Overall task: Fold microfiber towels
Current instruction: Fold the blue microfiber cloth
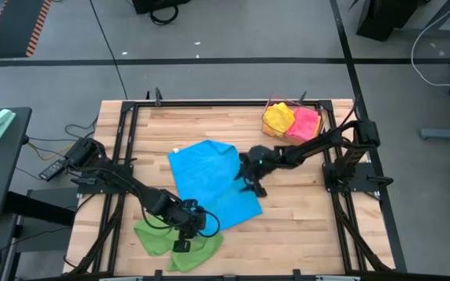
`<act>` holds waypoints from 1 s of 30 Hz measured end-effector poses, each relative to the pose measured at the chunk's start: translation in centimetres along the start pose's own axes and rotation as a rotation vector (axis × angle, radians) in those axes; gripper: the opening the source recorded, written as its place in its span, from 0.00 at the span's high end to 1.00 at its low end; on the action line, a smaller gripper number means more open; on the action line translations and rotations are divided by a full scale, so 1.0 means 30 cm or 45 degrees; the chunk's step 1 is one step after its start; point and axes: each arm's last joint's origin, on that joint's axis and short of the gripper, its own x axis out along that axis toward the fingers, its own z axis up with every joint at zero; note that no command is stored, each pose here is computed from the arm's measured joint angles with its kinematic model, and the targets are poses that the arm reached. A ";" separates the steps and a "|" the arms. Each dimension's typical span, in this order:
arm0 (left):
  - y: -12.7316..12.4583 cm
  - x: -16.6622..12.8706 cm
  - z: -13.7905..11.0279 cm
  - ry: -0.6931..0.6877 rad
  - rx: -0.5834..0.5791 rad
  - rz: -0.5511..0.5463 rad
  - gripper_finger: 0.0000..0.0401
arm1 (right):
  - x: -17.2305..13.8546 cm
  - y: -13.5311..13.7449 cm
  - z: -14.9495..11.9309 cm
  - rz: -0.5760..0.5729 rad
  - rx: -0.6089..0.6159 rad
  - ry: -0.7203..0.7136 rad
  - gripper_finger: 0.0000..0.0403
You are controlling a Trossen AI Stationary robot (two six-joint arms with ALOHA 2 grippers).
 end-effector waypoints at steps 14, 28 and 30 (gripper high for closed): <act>-0.004 0.000 0.001 -0.038 0.168 0.056 0.74 | 0.059 0.195 0.000 -0.223 -0.202 0.155 0.37; 0.037 0.149 -0.024 0.042 0.220 0.197 0.78 | 0.010 -0.013 0.087 -0.559 -0.100 0.098 0.42; 0.043 0.160 -0.027 0.057 0.218 0.204 0.78 | 0.001 -0.042 0.127 -0.587 -0.104 0.123 0.43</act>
